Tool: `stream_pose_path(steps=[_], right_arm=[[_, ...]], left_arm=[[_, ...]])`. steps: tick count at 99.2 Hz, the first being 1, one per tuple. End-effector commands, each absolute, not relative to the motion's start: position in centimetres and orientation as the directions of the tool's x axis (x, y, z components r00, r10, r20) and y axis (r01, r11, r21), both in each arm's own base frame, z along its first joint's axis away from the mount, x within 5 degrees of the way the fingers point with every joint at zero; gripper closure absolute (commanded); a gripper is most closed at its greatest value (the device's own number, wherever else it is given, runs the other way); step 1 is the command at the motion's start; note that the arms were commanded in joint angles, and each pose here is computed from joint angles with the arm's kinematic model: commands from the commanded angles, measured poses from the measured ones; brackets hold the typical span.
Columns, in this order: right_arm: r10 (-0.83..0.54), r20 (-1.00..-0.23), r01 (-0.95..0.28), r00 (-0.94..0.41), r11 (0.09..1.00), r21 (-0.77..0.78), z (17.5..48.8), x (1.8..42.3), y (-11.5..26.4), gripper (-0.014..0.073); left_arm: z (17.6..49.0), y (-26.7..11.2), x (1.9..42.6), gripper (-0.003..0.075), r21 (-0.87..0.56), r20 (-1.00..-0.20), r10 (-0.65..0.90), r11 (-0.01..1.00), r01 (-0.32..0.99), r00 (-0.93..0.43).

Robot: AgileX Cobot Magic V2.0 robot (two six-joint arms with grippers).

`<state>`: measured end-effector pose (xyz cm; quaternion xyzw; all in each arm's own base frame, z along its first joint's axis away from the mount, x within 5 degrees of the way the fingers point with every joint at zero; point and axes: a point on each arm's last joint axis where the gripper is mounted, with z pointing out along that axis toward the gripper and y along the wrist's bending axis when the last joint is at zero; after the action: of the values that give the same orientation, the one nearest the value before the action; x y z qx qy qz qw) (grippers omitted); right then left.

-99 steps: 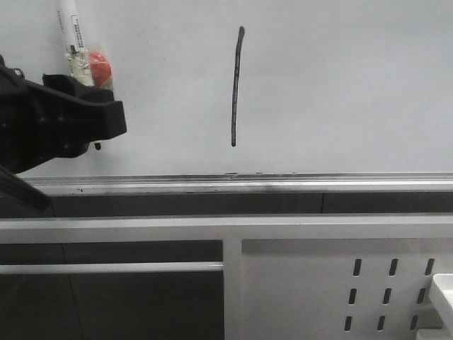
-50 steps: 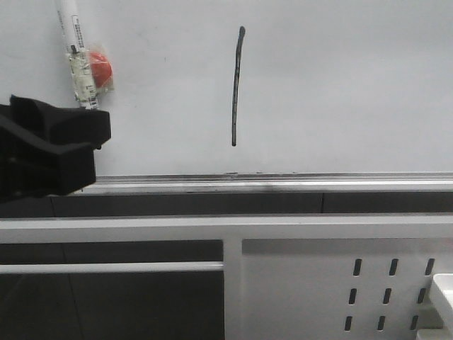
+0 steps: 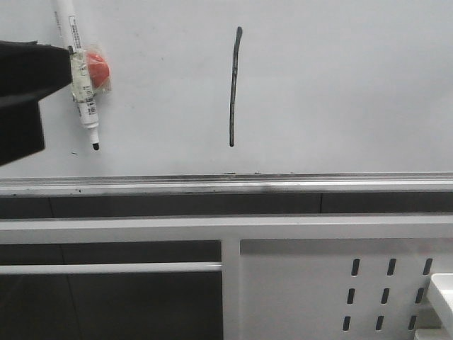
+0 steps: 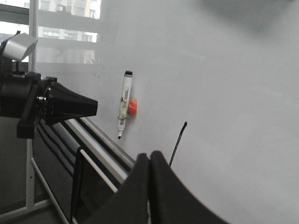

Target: Write number 1 on whiteboard

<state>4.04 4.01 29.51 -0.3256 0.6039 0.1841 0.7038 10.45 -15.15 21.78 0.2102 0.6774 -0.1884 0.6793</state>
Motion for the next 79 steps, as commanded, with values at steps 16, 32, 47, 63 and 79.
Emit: stream_pose_path(steps=[16,32,47,63,79], right_arm=[[-0.021,-0.979,-0.655,0.203,0.740,-0.152,27.8,3.2,3.3,0.0664],[-0.045,-0.984,-0.672,0.175,0.725,-0.152,27.5,3.1,3.4,0.0664],[-0.044,-0.984,-0.672,0.175,0.725,-0.152,27.5,3.1,3.4,0.0664],[-0.044,-0.984,-0.672,0.175,0.725,-0.152,27.5,3.1,3.4,0.0664],[-0.044,-0.984,-0.672,0.175,0.725,-0.152,27.5,3.1,3.4,0.0664]], left_arm=[[23.4,-15.4,9.7,0.0740,0.108,-0.985,0.170,0.776,0.621,-0.041],[26.4,-15.2,9.0,0.0740,0.209,-0.946,0.323,0.697,0.686,-0.039],[29.0,-13.1,8.8,0.0740,0.102,-0.951,0.264,0.759,0.643,-0.161],[29.9,-11.2,8.4,0.0740,-0.071,-0.958,0.113,0.797,0.599,-0.264],[30.4,-10.3,8.5,0.0740,-0.020,-0.969,0.126,0.814,0.580,-0.210]])
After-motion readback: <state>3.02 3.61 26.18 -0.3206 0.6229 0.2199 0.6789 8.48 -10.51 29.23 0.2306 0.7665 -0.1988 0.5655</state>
